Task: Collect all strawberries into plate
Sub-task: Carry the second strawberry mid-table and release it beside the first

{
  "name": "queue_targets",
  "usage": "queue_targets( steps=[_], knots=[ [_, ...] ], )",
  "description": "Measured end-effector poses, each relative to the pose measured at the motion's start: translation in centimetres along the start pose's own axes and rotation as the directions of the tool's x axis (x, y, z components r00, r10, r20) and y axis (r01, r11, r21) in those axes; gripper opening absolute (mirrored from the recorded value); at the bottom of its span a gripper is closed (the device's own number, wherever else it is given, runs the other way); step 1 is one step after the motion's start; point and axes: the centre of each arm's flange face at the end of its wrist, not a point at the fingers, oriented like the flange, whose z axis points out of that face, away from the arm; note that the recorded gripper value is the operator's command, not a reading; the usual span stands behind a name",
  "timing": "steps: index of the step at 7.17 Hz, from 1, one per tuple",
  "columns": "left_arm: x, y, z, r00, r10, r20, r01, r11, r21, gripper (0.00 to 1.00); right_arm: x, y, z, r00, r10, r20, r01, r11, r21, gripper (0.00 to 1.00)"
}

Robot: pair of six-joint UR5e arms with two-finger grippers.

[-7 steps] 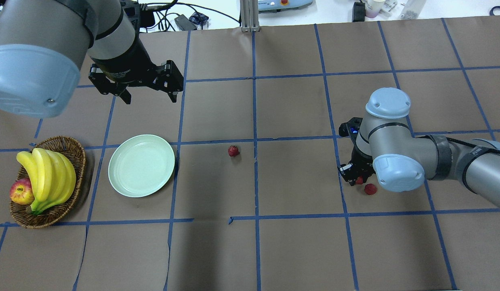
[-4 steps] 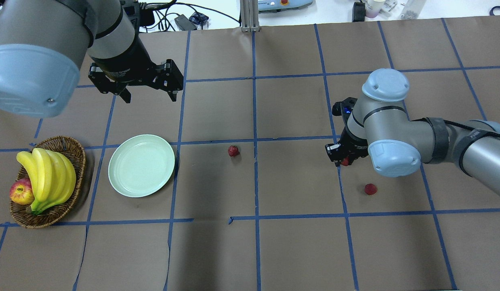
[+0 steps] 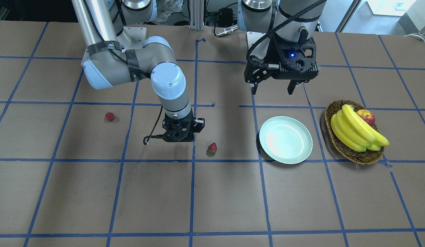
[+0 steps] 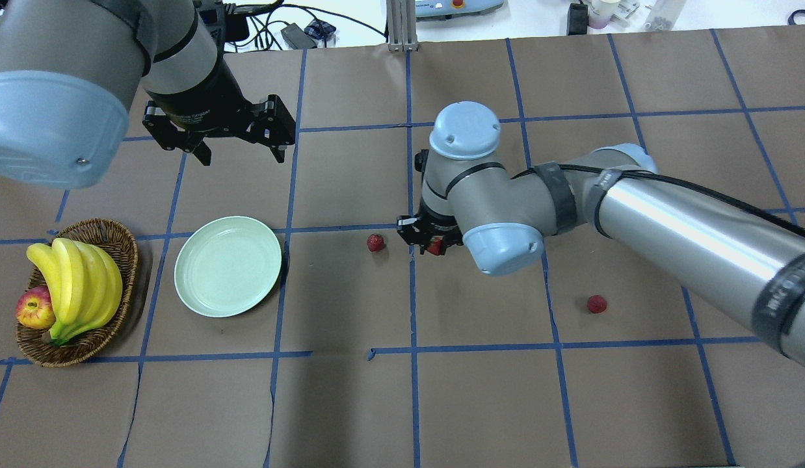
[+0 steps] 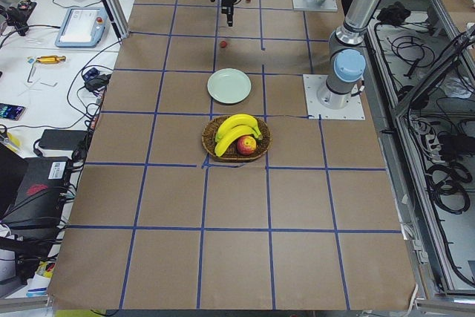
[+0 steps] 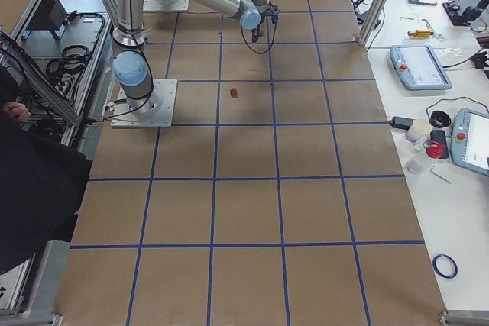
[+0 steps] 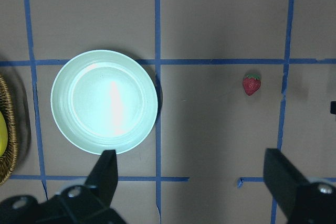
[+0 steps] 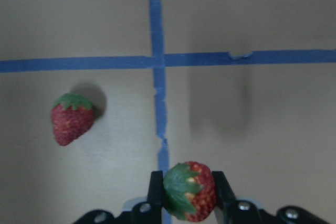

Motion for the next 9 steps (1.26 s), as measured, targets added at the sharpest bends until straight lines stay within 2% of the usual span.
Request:
queue_targets(
  steps=[2, 3, 4, 5, 8, 9],
  knots=[
    [0.0, 0.0, 0.0, 1.0, 0.0, 0.0, 0.0, 1.0, 0.0, 1.0, -4.9, 1.8, 2.0, 1.0, 0.026, -0.007, -0.026, 0.999, -0.018, 0.17],
    [0.0, 0.0, 0.0, 1.0, -0.001, 0.0, 0.001, 1.0, -0.001, 1.0, -5.9, 2.5, 3.0, 1.0, 0.026, -0.014, -0.027, 0.999, -0.032, 0.24],
    [0.0, 0.0, 0.1, 1.0, -0.001, 0.0, 0.001, 1.0, -0.002, 1.0, -6.5, 3.3, 3.8, 1.0, 0.019, -0.022, -0.02, 0.999, -0.045, 0.53],
    [0.0, 0.0, 0.1, 1.0, 0.0, 0.0, 0.0, 1.0, -0.003, 1.0, -6.9, 4.0, 4.3, 1.0, 0.01, -0.028, -0.011, 0.998, -0.055, 0.99],
    [0.0, 0.0, 0.2, 1.0, 0.0, 0.001, 0.0, 1.0, -0.005, 1.0, -7.2, 4.5, 4.2, 1.0, -0.001, -0.025, -0.001, 0.998, -0.067, 1.0],
    [0.0, 0.0, 0.1, 1.0, 0.0, 0.002, 0.0, 1.0, -0.005, 1.0, -6.8, 4.1, 3.2, 1.0, 0.003, -0.031, -0.004, 0.999, -0.049, 1.0]
  ],
)
